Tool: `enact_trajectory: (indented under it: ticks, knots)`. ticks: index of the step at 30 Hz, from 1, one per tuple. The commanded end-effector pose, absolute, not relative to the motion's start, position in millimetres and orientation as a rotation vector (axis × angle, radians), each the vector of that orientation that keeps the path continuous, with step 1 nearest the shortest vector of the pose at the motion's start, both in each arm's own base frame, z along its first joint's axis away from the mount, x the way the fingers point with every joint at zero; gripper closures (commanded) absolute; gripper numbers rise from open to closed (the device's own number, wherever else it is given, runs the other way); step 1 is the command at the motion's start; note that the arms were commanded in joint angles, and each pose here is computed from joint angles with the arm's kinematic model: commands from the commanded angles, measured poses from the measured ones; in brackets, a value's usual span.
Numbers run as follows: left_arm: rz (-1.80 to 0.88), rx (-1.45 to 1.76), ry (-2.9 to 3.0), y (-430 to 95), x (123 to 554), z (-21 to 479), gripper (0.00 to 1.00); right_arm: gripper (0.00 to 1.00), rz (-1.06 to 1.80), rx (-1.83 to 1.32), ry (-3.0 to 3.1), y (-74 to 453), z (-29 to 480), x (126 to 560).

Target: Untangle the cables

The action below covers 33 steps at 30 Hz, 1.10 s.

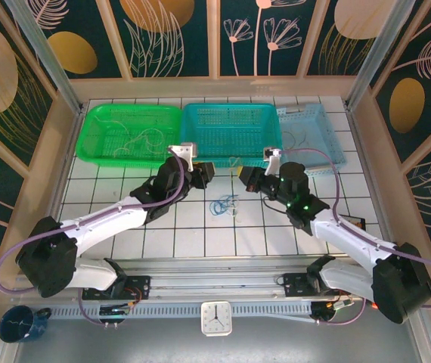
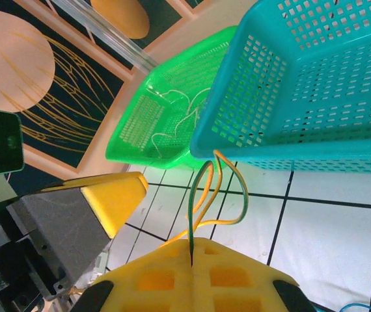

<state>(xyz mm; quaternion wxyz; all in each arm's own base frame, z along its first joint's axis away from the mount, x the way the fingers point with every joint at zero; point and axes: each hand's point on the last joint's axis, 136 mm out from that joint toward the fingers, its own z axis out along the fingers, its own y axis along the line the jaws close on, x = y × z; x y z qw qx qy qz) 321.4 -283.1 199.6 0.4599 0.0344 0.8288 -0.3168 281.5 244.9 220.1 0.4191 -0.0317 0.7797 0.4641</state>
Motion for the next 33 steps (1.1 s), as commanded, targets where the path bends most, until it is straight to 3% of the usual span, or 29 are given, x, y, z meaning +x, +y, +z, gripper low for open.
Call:
enact_trajectory:
  ticks: [1,5,8,20,33]
  knots:
    - [-0.921,0.113,1.979,-295,314,218,0.49,1.0,1.174,-0.148,1.933,246,230,276]
    - [-1.092,0.074,1.947,-299,310,227,0.35,1.0,1.193,-0.178,1.922,249,235,273]
    - [-1.232,0.034,1.919,-299,311,233,0.33,1.0,1.206,-0.185,1.916,250,238,272]
    - [-1.562,0.105,1.863,-315,286,245,0.43,1.0,1.203,-0.162,1.915,249,237,274]
    - [-1.61,0.124,1.924,-337,275,222,0.51,1.0,1.207,-0.159,1.912,250,238,276]
